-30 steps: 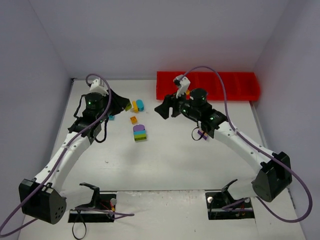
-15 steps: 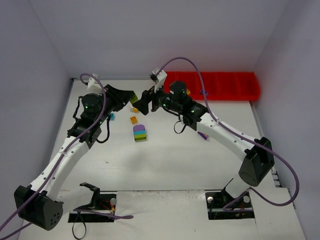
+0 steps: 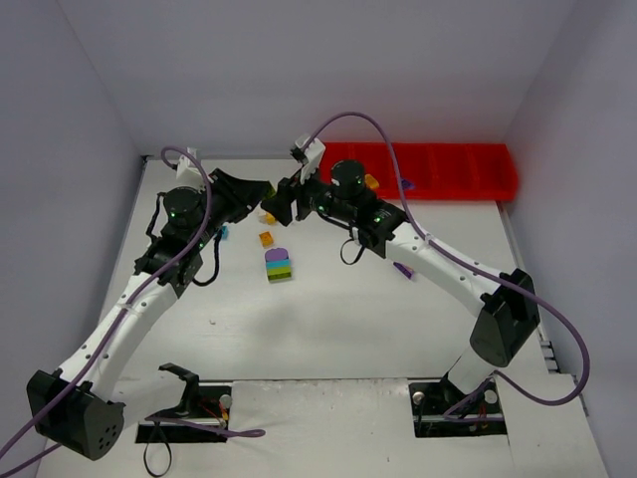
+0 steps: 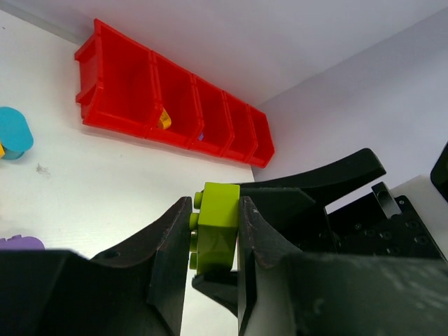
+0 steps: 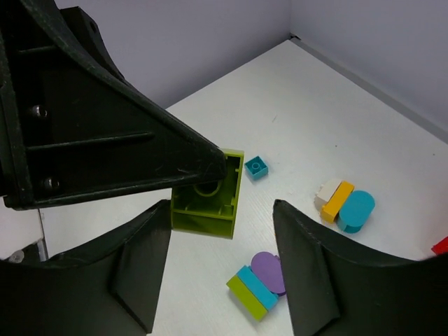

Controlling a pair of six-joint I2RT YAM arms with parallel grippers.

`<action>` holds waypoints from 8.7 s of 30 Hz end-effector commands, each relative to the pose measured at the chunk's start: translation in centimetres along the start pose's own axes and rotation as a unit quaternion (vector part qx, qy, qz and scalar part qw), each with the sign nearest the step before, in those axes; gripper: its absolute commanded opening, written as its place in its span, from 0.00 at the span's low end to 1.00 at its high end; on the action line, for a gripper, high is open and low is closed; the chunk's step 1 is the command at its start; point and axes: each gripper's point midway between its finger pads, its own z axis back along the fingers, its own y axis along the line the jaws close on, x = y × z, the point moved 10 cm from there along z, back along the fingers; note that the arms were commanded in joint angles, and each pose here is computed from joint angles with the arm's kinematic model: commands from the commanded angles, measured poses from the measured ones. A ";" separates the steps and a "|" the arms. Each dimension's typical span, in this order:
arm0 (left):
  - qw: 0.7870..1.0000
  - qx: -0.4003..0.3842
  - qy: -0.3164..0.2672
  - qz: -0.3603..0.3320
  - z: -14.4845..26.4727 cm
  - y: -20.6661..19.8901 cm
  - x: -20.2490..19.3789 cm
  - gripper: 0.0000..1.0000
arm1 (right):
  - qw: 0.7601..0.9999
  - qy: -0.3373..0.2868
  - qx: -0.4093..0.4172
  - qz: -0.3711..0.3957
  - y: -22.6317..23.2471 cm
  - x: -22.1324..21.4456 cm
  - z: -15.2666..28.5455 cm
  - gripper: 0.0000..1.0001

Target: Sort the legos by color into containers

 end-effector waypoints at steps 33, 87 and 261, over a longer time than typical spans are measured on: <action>0.940 0.270 0.013 -0.206 6.1 6.2 0.2 0.84 | 0.862 0.028 -0.504 -0.040 -31.2 -3.0 17.0 0.01; 0.855 0.385 0.241 -0.249 -12.0 27.0 0.8 0.52 | 0.934 -0.033 -0.323 -0.147 -19.4 -1.5 17.3 0.64; 0.922 -0.047 0.012 -0.383 0.2 1.3 -3.9 0.83 | 0.921 0.043 -0.383 -0.050 -22.8 -2.1 8.4 0.00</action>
